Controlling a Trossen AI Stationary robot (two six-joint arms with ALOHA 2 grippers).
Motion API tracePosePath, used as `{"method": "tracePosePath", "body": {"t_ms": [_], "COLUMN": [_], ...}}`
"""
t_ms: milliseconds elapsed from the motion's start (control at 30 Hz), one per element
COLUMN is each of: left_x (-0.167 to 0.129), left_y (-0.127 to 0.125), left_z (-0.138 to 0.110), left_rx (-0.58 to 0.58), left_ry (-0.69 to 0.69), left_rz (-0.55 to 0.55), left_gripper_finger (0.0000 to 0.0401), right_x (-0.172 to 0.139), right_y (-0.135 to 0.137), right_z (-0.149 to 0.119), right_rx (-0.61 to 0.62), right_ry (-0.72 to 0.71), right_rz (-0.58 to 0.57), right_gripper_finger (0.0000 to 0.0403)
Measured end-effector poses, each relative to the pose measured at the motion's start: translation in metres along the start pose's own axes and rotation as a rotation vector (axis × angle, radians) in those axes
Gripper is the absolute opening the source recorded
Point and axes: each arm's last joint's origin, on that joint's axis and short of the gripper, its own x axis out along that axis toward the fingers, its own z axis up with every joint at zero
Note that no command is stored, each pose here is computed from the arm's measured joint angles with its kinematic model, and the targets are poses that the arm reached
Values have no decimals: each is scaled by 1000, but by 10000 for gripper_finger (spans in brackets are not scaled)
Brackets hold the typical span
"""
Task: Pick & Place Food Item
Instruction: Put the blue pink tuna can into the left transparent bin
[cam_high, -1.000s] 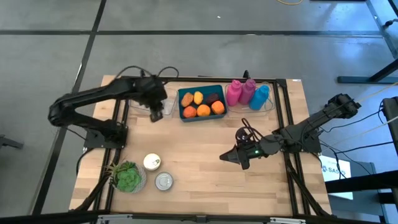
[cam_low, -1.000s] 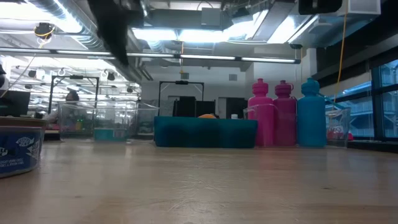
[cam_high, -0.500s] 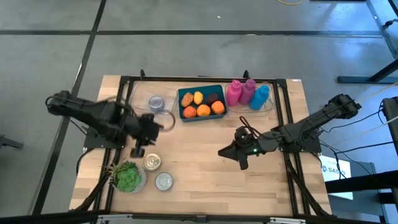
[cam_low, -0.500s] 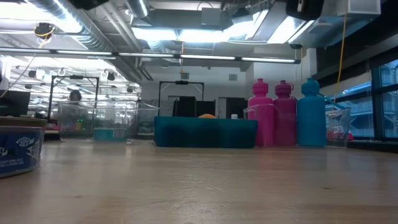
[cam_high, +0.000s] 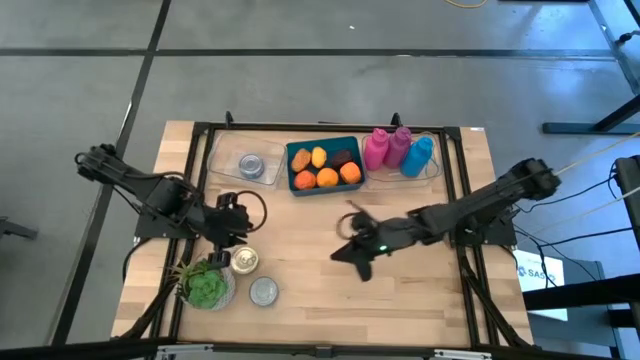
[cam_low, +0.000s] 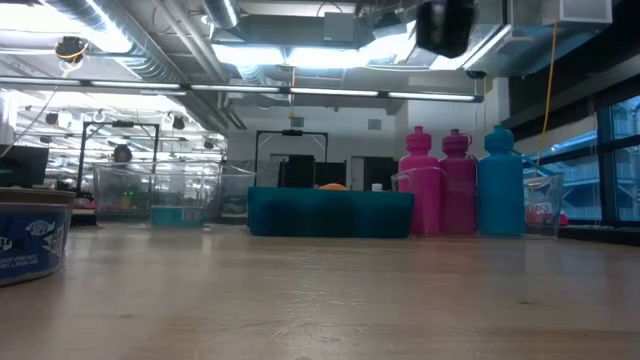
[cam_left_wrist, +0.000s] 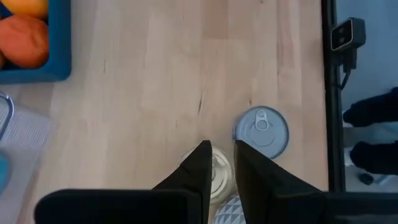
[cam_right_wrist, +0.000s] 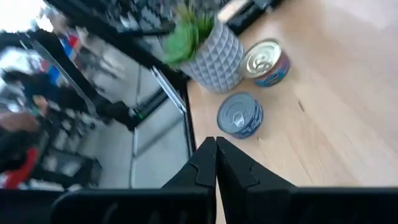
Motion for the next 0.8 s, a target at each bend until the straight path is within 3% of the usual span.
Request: {"method": "tracePosePath", "body": {"t_ms": [167, 333, 433, 800], "left_x": [-3, -3, 13, 94], "left_y": [0, 4, 5, 10], "left_z": [-2, -8, -14, -7], "left_rx": [-4, -22, -33, 170], "left_ry": [-9, 51, 177, 438], "left_rz": [-8, 26, 38, 69], "left_gripper_finger": [56, 56, 56, 56], "right_x": [48, 69, 59, -17], "right_y": [12, 20, 31, 84], "right_z": [16, 37, 51, 67], "right_rx": [-91, -118, -122, -160], "right_ry": [117, 93, 9, -209], "right_rz": [-36, -138, -173, -142], "right_gripper_finger": [3, 3, 2, 2]}}
